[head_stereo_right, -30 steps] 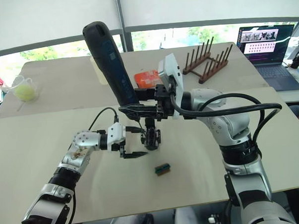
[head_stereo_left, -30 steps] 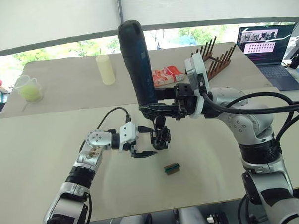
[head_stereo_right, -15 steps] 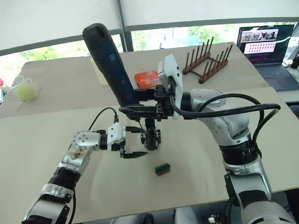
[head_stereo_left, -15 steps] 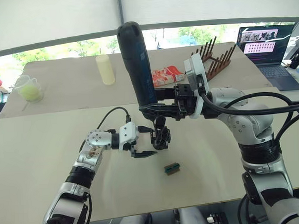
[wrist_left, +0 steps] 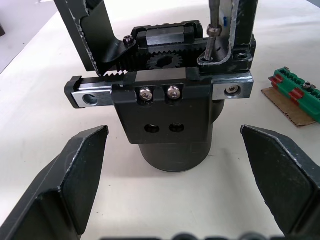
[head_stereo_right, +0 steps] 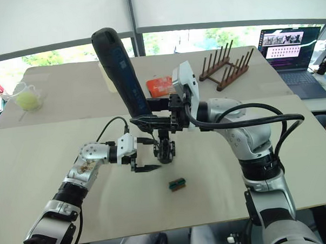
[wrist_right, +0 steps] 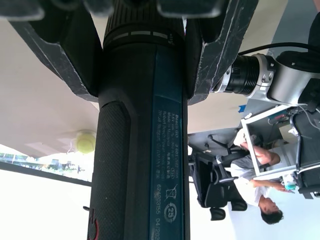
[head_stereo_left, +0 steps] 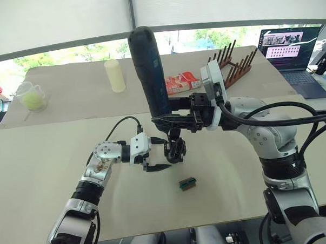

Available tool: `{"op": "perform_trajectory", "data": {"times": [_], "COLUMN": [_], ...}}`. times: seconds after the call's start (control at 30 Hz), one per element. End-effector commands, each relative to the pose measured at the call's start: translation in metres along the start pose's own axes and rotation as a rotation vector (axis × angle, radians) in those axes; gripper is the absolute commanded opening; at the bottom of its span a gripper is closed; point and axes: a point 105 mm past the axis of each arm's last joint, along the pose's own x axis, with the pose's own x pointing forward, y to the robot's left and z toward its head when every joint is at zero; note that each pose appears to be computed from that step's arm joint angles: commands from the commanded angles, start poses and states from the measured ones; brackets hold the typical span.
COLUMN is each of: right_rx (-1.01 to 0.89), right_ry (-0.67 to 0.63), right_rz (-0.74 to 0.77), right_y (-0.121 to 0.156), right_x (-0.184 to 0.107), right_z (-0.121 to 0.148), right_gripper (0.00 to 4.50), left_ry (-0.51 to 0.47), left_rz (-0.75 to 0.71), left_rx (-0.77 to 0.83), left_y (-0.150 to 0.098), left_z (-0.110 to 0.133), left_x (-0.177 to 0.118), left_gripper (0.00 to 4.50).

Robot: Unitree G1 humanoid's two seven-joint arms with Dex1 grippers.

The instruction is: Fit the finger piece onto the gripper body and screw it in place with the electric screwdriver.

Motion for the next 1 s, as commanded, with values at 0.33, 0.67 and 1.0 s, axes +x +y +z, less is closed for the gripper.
{"op": "perform_trajectory", "data": {"times": [0.33,0.67,1.0], "right_rx": [-0.070,-0.074,-0.083], "right_ry": [-0.035,-0.039,-0.045], "right_rz": [0.024,0.033,0.037], "right_y": [0.0036,0.0047,0.0041], "right_x": [0.0006,0.0024,0.0037], "right_z": [0.0122,0.0140,0.0183], "right_gripper": [1.90,1.90,1.90], "left_ry": [-0.020,-0.020,-0.019], "left_rz": [0.009,0.013,0.014], "left_rx": [0.043,0.042,0.041], "left_y": [0.0056,0.0054,0.0057], "left_z": [0.0117,0.0113,0.0108], "left_x": [-0.0002,-0.0006,-0.0008], "left_gripper": [4.50,4.50,4.50]}}
